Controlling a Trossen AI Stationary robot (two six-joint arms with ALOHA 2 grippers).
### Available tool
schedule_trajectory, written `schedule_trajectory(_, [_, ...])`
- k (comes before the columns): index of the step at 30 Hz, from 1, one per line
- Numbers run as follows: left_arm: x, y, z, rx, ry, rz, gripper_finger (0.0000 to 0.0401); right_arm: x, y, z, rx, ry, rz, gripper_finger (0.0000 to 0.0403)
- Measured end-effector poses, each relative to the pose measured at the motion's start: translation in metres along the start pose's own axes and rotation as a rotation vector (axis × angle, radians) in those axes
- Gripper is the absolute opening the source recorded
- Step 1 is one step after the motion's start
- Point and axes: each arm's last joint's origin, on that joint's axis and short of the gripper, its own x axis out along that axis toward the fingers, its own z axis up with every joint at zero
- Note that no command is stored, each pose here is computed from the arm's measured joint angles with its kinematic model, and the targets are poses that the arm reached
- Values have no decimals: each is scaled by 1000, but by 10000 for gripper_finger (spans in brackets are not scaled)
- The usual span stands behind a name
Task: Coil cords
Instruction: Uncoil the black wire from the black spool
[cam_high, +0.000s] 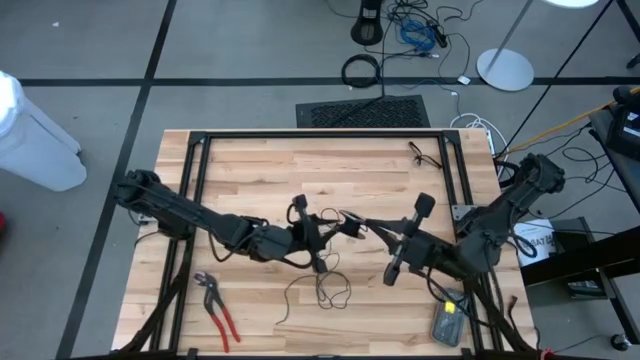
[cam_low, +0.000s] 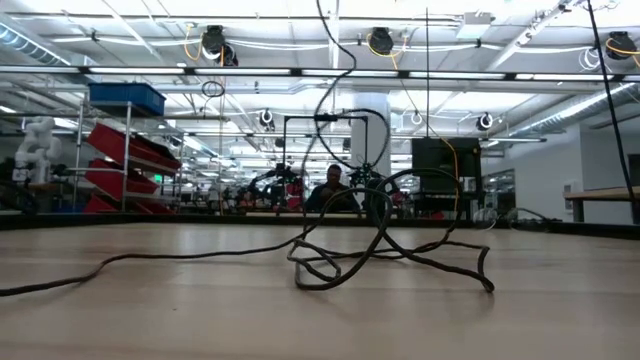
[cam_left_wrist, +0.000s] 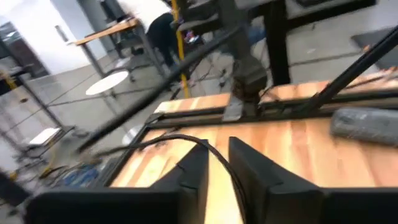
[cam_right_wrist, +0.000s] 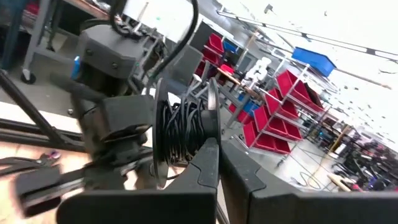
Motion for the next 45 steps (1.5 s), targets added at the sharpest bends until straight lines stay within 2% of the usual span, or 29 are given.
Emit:
schedule_trajectory(4, [-17,4,8,5,11,7,117,-6,-5,3,21,-13,8,0])
schedule_trajectory(7, [-31,3,12,-5,20,-63,136,-8,-7,4,43,-16,12,0])
schedule_trajectory(11, [-45,1,19,-12,-2,-165,147,-8,-8,3,58,-9,17,0])
schedule_trajectory(15, [-53,-3,22,-15,-19,-195,149,-8,-8,2,59,-6,19,0])
schedule_trajectory(22, [-50,0,34,-86,-123,-127,149,-8,-8,2,75,-7,20,0])
schedule_trajectory(25, [-43,-8,34,-124,-175,-117,149,-8,-8,2,86,-8,23,0])
schedule_trajectory(29, [-29,-24,27,-24,-221,-92,149,-8,-8,2,87,-9,24,0])
schedule_trajectory(35, [-12,-41,17,124,-263,23,149,-8,-8,3,87,-10,25,0])
schedule_trajectory(42, [0,-40,8,147,-227,56,148,-8,-8,2,87,-10,25,0])
schedule_trajectory(45, [2,-38,7,142,-214,89,136,-8,-8,2,87,-10,25,0])
